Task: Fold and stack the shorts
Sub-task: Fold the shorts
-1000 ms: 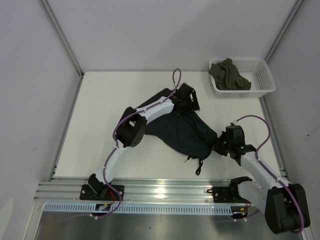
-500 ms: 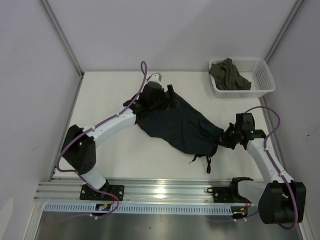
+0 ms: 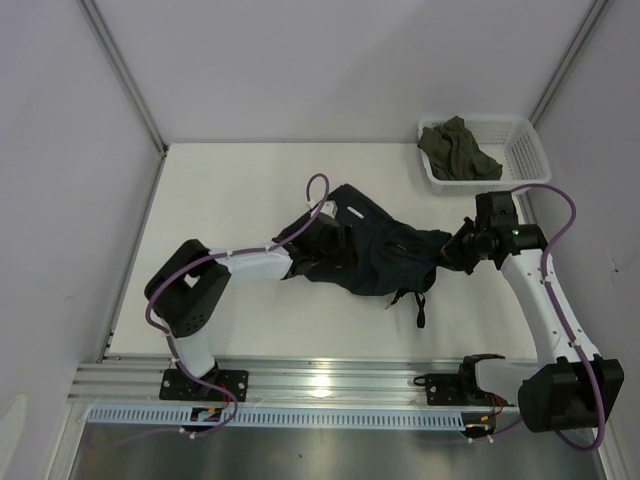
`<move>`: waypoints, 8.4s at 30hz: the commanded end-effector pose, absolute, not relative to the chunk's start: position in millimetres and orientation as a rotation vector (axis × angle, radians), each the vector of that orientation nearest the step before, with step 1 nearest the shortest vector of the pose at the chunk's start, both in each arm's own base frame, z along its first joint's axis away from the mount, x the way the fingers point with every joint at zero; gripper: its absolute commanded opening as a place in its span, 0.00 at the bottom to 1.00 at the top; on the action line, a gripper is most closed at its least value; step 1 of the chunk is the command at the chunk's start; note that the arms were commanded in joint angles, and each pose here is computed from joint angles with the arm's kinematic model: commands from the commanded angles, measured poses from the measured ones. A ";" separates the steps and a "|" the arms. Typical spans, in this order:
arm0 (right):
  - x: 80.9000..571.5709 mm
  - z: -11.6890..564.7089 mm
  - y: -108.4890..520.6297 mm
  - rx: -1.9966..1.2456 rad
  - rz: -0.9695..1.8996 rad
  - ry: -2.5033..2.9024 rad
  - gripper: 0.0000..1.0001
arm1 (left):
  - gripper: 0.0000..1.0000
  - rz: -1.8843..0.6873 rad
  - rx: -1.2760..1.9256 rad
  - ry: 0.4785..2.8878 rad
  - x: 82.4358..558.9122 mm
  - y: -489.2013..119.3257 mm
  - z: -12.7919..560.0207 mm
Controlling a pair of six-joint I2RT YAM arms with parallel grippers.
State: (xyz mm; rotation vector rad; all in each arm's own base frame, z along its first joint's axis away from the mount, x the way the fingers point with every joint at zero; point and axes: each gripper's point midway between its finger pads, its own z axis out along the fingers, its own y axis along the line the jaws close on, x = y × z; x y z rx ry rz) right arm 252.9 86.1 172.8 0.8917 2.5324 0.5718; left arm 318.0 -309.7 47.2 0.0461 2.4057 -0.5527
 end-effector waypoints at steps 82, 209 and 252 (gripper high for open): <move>367.2 175.8 327.2 0.402 0.416 2.772 0.00 | 0.97 -0.666 -0.516 2.297 258.9 -166.3 4.6; 337.7 128.1 235.2 0.132 0.957 2.367 0.62 | 0.98 -0.460 -0.496 2.273 324.6 -98.5 81.0; 325.7 141.9 148.3 0.313 0.919 2.273 0.62 | 0.98 -0.056 0.012 2.594 332.6 -263.9 43.3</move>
